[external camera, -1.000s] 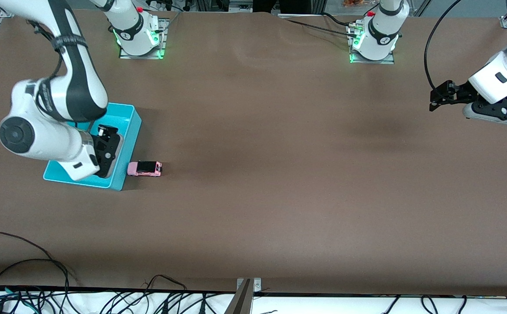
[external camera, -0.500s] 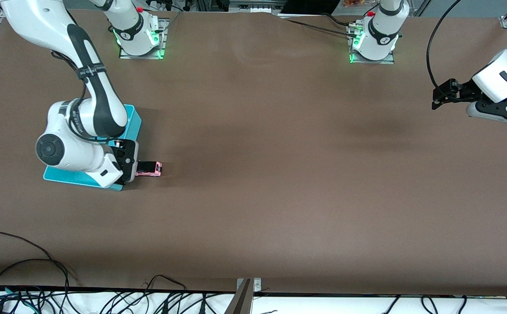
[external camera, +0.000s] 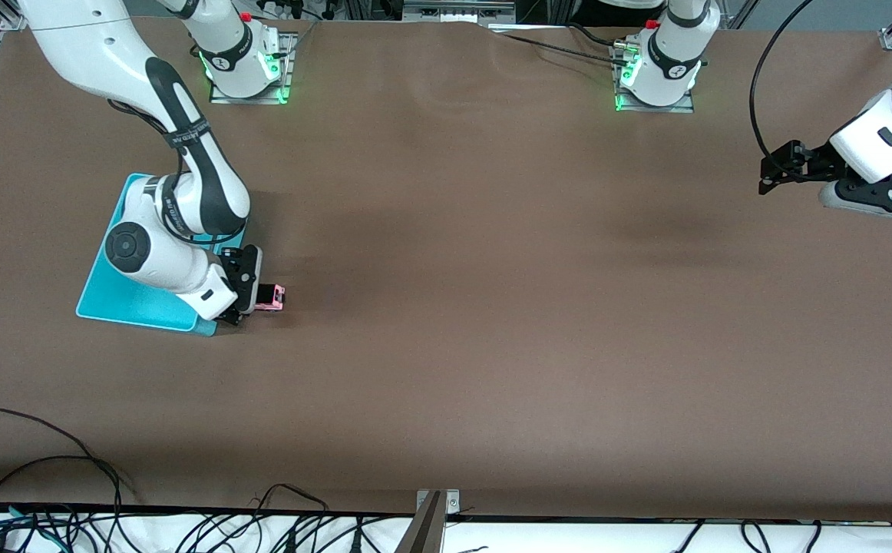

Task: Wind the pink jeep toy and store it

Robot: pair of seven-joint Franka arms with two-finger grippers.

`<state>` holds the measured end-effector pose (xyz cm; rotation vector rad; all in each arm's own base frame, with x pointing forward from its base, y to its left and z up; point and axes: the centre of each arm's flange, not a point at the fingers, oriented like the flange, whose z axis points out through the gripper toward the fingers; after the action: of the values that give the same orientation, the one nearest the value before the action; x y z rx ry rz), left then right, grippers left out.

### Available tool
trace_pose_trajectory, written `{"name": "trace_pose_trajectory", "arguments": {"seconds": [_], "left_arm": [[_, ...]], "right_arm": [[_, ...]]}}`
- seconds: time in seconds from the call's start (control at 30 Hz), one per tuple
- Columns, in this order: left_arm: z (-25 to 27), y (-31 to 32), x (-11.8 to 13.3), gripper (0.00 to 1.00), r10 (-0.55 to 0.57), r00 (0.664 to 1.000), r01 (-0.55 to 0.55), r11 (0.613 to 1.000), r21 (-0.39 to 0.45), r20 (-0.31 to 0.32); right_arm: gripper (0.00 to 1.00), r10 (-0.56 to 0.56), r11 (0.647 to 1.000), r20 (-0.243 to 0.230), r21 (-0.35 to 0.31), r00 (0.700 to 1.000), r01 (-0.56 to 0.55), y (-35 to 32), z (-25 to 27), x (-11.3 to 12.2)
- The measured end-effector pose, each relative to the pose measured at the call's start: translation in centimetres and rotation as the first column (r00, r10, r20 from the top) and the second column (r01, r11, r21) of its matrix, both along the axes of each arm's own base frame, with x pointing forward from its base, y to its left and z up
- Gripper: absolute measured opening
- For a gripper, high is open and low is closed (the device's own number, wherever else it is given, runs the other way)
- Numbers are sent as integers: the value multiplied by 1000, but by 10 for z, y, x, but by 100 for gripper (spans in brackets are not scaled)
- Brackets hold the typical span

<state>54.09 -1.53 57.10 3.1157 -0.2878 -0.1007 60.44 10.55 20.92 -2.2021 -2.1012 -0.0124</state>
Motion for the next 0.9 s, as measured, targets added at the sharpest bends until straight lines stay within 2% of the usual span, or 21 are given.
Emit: {"name": "trace_pose_trajectory", "arguments": {"seconds": [0.2,0.3,0.33,0.4,0.53,0.77,0.9], "left_arm": [[2,-1,0,100,-2,1000,2,1000,0,0],[3,-2,0,100,-3,1000,3,1000,0,0],[3,-2,0,100,-3,1000,3,1000,0,0],[4,-2,0,100,-3,1000,3,1000,0,1],[3,-2,1,100,-3,1000,3,1000,0,0],[3,-2,1,100,-3,1000,3,1000,0,-4],[2,-2,1,100,-3,1000,3,1000,0,-6]], "right_arm": [[100,14,1000,19,0,1000,-14,10,-12,-6],[88,18,1000,16,-1,1000,-18,12,-15,-8],[77,19,1000,16,-1,1000,-19,12,-16,-8],[66,20,1000,18,-1,1000,-20,12,-16,-8],[51,20,1000,23,0,1000,-20,12,-14,-7],[51,29,1000,38,3,999,-30,19,-3,-4],[51,43,999,57,10,997,-44,28,25,-1]]}}
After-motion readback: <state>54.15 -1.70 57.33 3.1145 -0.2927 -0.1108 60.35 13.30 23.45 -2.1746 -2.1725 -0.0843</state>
